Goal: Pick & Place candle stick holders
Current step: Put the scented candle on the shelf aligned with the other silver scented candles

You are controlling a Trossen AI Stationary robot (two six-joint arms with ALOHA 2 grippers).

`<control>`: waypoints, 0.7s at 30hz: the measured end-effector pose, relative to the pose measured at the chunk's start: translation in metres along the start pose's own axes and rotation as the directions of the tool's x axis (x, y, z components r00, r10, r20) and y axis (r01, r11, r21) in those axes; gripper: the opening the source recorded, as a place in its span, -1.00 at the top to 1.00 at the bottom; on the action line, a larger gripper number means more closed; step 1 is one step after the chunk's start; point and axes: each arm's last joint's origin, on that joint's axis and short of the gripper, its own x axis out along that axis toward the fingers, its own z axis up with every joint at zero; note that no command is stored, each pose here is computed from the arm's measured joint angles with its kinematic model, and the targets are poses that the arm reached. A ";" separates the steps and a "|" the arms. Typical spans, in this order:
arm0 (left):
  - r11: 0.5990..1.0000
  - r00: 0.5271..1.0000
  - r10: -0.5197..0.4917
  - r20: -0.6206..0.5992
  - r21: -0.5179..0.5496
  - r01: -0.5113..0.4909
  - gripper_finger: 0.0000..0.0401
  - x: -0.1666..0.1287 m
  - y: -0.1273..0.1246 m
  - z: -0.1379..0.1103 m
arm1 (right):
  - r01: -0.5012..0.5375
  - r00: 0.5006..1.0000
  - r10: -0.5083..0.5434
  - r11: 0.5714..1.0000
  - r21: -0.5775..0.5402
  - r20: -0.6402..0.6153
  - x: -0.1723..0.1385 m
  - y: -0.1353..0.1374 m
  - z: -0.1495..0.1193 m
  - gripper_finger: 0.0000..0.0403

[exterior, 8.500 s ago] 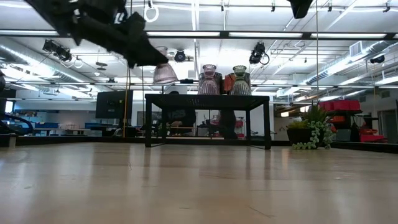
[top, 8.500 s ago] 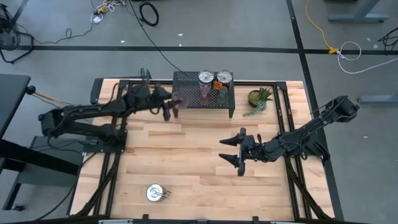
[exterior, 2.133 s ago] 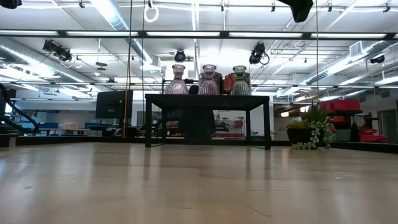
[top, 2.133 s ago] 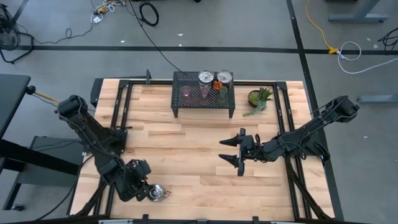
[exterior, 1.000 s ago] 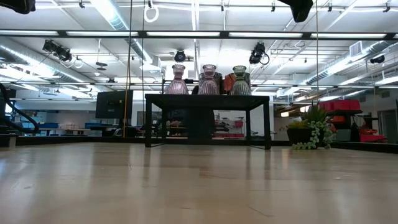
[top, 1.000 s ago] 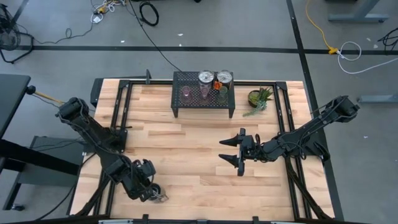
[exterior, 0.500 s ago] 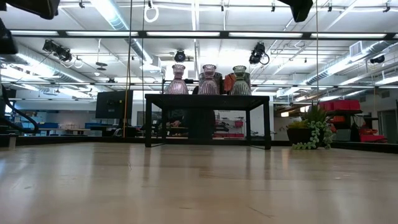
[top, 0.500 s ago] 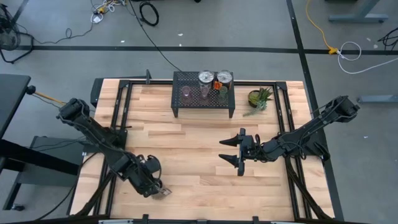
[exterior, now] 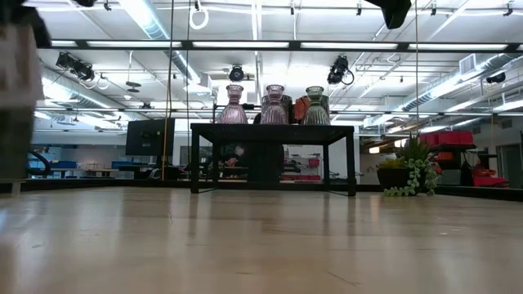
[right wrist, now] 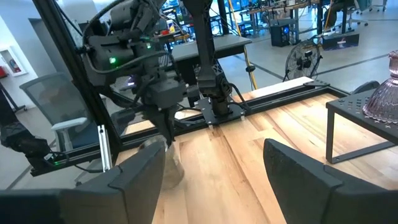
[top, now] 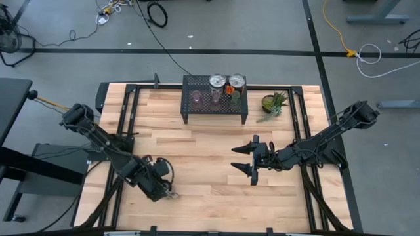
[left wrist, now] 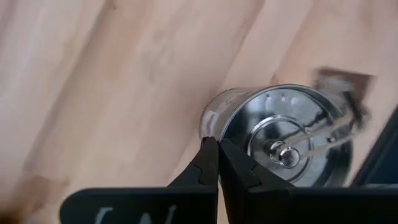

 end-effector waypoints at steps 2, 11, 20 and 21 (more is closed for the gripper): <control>0.999 1.000 0.006 0.002 0.033 -0.006 1.00 -0.005 0.001 0.007 | 0.000 1.000 0.000 1.000 0.000 0.000 0.000 0.000 0.000 -0.34; 0.992 0.995 0.037 0.096 0.116 -0.048 1.00 -0.058 0.005 0.054 | 0.000 1.000 0.000 1.000 0.002 0.000 0.000 0.000 0.000 -0.34; 0.972 0.966 0.195 0.173 0.099 -0.214 1.00 -0.112 0.041 0.098 | -0.001 1.000 0.001 1.000 -0.001 0.000 0.000 0.000 0.000 -0.34; 0.968 0.963 0.213 0.168 0.095 -0.230 1.00 -0.116 0.047 0.102 | 0.000 1.000 0.000 1.000 -0.005 0.000 0.000 0.000 0.000 -0.34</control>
